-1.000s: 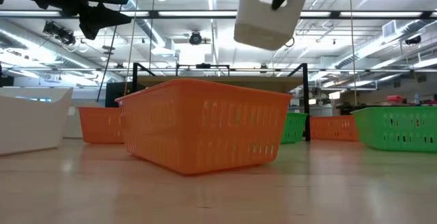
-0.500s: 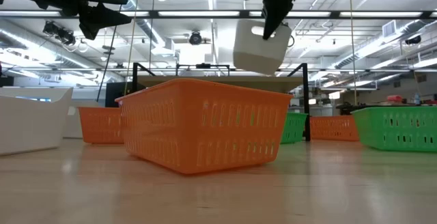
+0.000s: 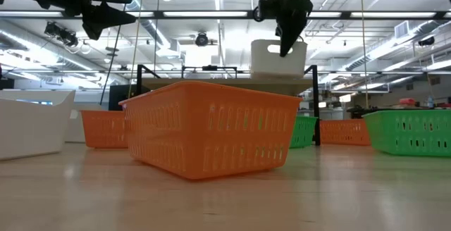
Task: Stack baskets on shelf by color
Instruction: Put the right white bin on the shelf
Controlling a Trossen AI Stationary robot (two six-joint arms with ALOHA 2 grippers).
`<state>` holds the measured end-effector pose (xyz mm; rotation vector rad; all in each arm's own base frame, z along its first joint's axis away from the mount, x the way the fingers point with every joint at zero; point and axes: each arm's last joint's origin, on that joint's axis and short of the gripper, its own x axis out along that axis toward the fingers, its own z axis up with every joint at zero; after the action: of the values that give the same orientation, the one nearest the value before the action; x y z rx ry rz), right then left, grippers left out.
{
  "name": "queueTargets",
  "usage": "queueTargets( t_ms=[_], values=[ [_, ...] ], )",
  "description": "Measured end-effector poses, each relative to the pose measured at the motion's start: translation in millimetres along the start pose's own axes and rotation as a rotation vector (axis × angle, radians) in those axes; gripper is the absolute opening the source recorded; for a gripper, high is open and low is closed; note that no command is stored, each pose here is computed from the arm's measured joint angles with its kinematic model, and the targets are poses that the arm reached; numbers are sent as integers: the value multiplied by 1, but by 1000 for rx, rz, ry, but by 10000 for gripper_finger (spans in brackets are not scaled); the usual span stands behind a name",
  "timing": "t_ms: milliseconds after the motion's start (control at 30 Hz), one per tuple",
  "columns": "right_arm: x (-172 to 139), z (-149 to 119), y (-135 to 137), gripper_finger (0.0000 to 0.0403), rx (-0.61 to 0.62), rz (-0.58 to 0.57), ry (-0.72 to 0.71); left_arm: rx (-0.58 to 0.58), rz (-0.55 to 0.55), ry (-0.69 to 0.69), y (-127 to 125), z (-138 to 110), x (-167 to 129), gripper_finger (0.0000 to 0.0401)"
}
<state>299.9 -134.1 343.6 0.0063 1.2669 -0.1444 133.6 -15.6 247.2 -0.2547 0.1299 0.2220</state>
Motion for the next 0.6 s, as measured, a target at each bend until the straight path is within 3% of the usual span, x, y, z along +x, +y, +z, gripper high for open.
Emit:
queueTargets(
  t_ms=[400,600],
  values=[
    [-1,1,3,96,-2,23,-12,13,7,-6,0,0,0,231],
    [-24,12,14,115,-30,33,-94,20,8,-7,0,1,0,231]
  ],
)
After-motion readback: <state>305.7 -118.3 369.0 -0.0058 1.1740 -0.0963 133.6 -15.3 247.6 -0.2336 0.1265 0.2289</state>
